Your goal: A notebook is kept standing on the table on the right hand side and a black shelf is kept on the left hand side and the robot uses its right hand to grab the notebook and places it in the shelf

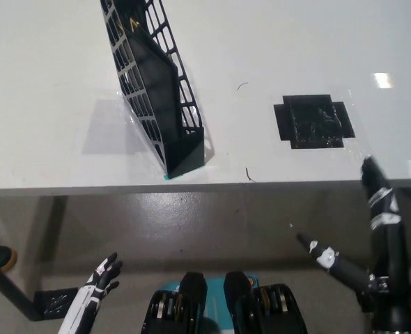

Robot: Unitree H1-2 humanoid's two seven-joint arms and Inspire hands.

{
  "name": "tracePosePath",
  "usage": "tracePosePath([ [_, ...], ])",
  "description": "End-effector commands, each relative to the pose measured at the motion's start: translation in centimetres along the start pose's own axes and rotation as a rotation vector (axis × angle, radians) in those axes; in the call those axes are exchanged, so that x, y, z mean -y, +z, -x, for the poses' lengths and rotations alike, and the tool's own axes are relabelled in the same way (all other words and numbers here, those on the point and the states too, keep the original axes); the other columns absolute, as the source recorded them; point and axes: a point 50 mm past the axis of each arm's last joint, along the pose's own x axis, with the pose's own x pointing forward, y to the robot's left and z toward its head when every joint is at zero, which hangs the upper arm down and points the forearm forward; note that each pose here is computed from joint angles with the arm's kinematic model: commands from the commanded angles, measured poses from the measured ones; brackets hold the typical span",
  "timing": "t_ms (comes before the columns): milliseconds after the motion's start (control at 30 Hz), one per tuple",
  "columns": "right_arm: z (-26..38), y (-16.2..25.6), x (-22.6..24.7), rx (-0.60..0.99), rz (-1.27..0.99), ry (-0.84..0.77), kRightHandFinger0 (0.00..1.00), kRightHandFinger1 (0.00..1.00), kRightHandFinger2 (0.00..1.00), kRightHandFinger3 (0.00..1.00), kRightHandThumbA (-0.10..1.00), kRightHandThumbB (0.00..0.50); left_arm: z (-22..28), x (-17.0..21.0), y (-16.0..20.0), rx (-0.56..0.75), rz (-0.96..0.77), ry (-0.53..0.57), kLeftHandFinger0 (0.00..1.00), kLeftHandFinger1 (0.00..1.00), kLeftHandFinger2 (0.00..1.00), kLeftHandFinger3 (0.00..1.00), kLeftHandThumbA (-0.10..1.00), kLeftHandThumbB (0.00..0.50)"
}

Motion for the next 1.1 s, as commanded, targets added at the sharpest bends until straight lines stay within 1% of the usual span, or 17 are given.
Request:
tracePosePath([
  [0, -0.4, -1.9, -0.1, 0.012, -0.104, 0.027, 1.0, 1.0, 1.0, 1.0, 1.0, 0.324, -0.3, -0.4, 0.9, 0.049, -0.006, -0.003, 1.0, 1.0, 1.0, 1.0, 1.0, 0.138],
  [67, 0.2, -4.1, -0.2, -0.058, -0.113, 0.022, 1.0, 1.0, 1.0, 1.0, 1.0, 0.32, -0.4, -0.4, 1.0, 0.055, -0.002, 0.004, 1.0, 1.0, 1.0, 1.0, 1.0, 0.128],
  [167, 0.4, -5.3, -0.2, -0.093, -0.146, 0.026, 1.0, 1.0, 1.0, 1.0, 1.0, 0.296, -0.6, -0.5, 1.1, 0.058, -0.01, 0.004, 1.0, 1.0, 1.0, 1.0, 1.0, 0.126],
  [200, 0.6, -5.8, -0.2, -0.115, -0.151, 0.029, 1.0, 1.0, 1.0, 1.0, 1.0, 0.319, -0.7, -0.5, 1.1, 0.056, -0.012, 0.007, 1.0, 1.0, 1.0, 1.0, 1.0, 0.13],
  [233, 0.7, -6.3, -0.2, -0.131, -0.156, 0.024, 1.0, 1.0, 1.0, 1.0, 1.0, 0.33, -0.8, -0.5, 1.2, 0.064, -0.012, 0.01, 1.0, 1.0, 1.0, 1.0, 1.0, 0.133],
  [267, 0.9, -6.5, -0.1, -0.139, -0.144, 0.027, 1.0, 1.0, 1.0, 1.0, 1.0, 0.321, -0.9, -0.5, 1.3, 0.066, -0.014, 0.011, 1.0, 1.0, 1.0, 1.0, 1.0, 0.136],
  [333, 1.2, -7.3, -0.1, -0.153, -0.127, 0.034, 1.0, 1.0, 1.0, 1.0, 1.0, 0.332, -1.0, -0.5, 1.4, 0.065, -0.021, 0.011, 1.0, 1.0, 1.0, 1.0, 1.0, 0.14],
  [367, 1.4, -7.7, -0.2, -0.165, -0.139, 0.035, 1.0, 1.0, 1.0, 1.0, 1.0, 0.309, -1.1, -0.5, 1.4, 0.067, -0.015, 0.011, 1.0, 1.0, 1.0, 1.0, 1.0, 0.138],
  [467, 1.9, -8.2, -0.3, -0.188, -0.126, 0.049, 1.0, 1.0, 1.0, 1.0, 1.0, 0.313, -1.1, -0.6, 1.3, 0.064, -0.012, 0.017, 1.0, 1.0, 1.0, 1.0, 1.0, 0.14],
  [500, 2.0, -8.2, -0.3, -0.189, -0.123, 0.052, 1.0, 1.0, 1.0, 1.0, 1.0, 0.293, -1.1, -0.6, 1.3, 0.064, -0.01, 0.017, 1.0, 1.0, 1.0, 1.0, 1.0, 0.14],
  [533, 2.1, -8.2, -0.2, -0.189, -0.122, 0.055, 1.0, 1.0, 1.0, 1.0, 1.0, 0.292, -1.1, -0.6, 1.3, 0.063, -0.007, 0.019, 1.0, 1.0, 1.0, 1.0, 1.0, 0.141],
  [600, 2.1, -8.3, -0.2, -0.196, -0.136, 0.055, 1.0, 1.0, 1.0, 1.0, 1.0, 0.299, -1.1, -0.6, 1.4, 0.062, -0.015, 0.02, 1.0, 1.0, 1.0, 1.0, 1.0, 0.151],
  [700, 2.4, -8.5, -0.1, -0.206, -0.139, 0.055, 1.0, 1.0, 1.0, 1.0, 1.0, 0.303, -1.2, -0.6, 1.3, 0.072, -0.019, 0.022, 1.0, 1.0, 1.0, 1.0, 1.0, 0.145],
  [733, 2.6, -8.6, -0.2, -0.211, -0.145, 0.053, 1.0, 1.0, 1.0, 1.0, 1.0, 0.319, -1.2, -0.6, 1.3, 0.072, -0.021, 0.021, 1.0, 1.0, 1.0, 1.0, 1.0, 0.149],
  [800, 2.5, -8.7, -0.1, -0.214, -0.14, 0.057, 1.0, 1.0, 1.0, 1.0, 1.0, 0.312, -1.3, -0.5, 1.5, 0.071, -0.016, 0.021, 1.0, 1.0, 1.0, 1.0, 1.0, 0.151],
  [1033, 2.8, -9.0, 0.0, -0.236, -0.129, 0.068, 1.0, 1.0, 1.0, 1.0, 1.0, 0.345, -1.4, -0.6, 1.2, 0.074, -0.024, 0.021, 1.0, 1.0, 1.0, 1.0, 1.0, 0.13],
  [1067, 2.8, -9.0, 0.0, -0.237, -0.128, 0.068, 1.0, 1.0, 1.0, 1.0, 1.0, 0.344, -1.4, -0.6, 1.2, 0.072, -0.018, 0.02, 1.0, 1.0, 1.0, 1.0, 1.0, 0.14],
])
